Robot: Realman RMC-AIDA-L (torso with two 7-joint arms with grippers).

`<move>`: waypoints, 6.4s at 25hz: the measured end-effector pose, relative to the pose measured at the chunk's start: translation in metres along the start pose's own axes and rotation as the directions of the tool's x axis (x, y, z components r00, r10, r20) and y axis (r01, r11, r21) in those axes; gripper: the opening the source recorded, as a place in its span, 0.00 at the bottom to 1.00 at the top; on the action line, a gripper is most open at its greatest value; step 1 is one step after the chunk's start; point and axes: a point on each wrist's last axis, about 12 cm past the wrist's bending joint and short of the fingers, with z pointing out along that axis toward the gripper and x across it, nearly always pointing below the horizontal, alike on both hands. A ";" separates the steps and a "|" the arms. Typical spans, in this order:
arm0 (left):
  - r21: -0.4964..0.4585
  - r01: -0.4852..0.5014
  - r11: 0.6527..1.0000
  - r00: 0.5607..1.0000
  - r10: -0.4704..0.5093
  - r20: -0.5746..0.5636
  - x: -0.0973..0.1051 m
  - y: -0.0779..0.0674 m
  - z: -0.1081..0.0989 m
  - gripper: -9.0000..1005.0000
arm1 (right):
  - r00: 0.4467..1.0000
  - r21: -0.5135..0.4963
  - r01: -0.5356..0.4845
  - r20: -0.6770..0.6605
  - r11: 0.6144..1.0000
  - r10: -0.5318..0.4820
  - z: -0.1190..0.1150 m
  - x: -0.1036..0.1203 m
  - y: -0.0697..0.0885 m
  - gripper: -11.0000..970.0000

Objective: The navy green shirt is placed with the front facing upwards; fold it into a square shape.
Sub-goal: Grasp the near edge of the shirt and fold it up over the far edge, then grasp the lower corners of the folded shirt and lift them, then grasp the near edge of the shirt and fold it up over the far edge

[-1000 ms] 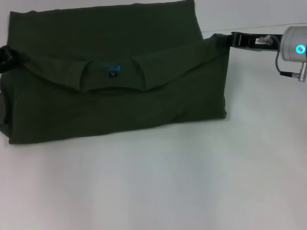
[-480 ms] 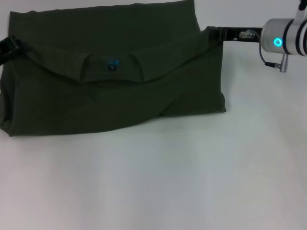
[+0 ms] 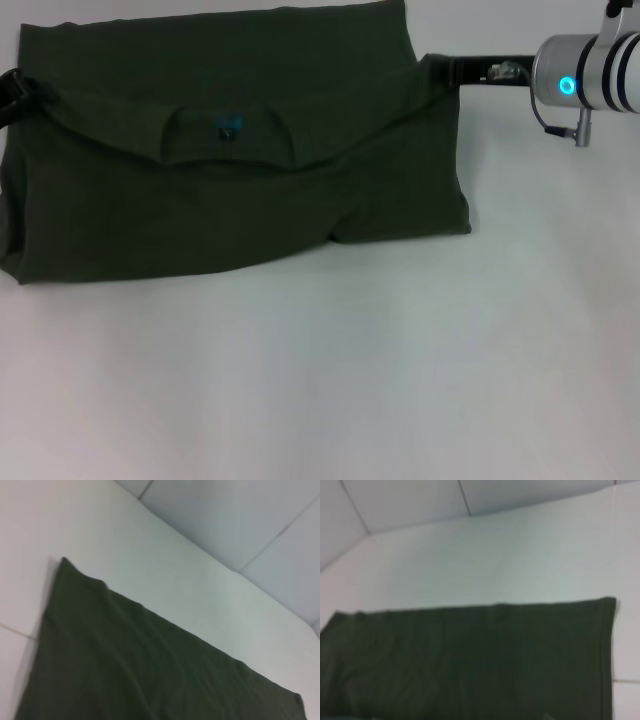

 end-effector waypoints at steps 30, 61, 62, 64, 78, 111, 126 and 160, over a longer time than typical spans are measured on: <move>0.110 -0.082 0.991 0.979 0.100 -0.176 -0.009 0.009 -0.049 0.70 | 0.974 -0.179 -0.090 -0.222 0.980 0.049 -0.049 0.000 -0.014 0.72; -0.103 -0.040 0.994 0.904 -0.008 -0.428 0.038 0.043 -0.052 0.69 | 0.928 -0.308 -0.281 -0.327 0.909 0.177 -0.093 0.023 -0.024 0.87; -0.104 -0.046 0.994 0.904 -0.003 -0.428 0.038 0.042 -0.050 0.69 | 0.928 -0.307 -0.282 -0.327 0.909 0.177 -0.093 0.023 -0.025 0.87; -0.106 -0.053 0.993 0.903 0.002 -0.430 0.039 0.041 -0.048 0.69 | 0.929 -0.306 -0.281 -0.326 0.909 0.177 -0.094 0.023 -0.025 0.87; -0.135 -0.070 0.988 0.898 0.003 -0.441 0.040 0.034 -0.036 0.69 | 0.930 -0.305 -0.289 -0.315 0.907 0.190 -0.096 0.023 -0.028 0.87; -0.134 -0.105 0.985 0.885 0.032 -0.464 0.033 0.025 -0.032 0.10 | 0.893 -0.124 -0.240 -0.417 0.963 0.169 -0.043 0.044 -0.014 0.84; -0.126 -0.102 0.987 0.886 0.032 -0.463 0.034 0.023 -0.030 0.10 | 0.894 -0.106 -0.239 -0.411 0.965 0.177 -0.035 0.048 -0.008 0.82; 0.025 -0.131 0.991 0.675 0.107 -0.730 0.020 0.015 -0.098 0.10 | 0.794 -0.283 -0.213 -0.608 0.935 -0.003 -0.096 0.031 0.006 0.06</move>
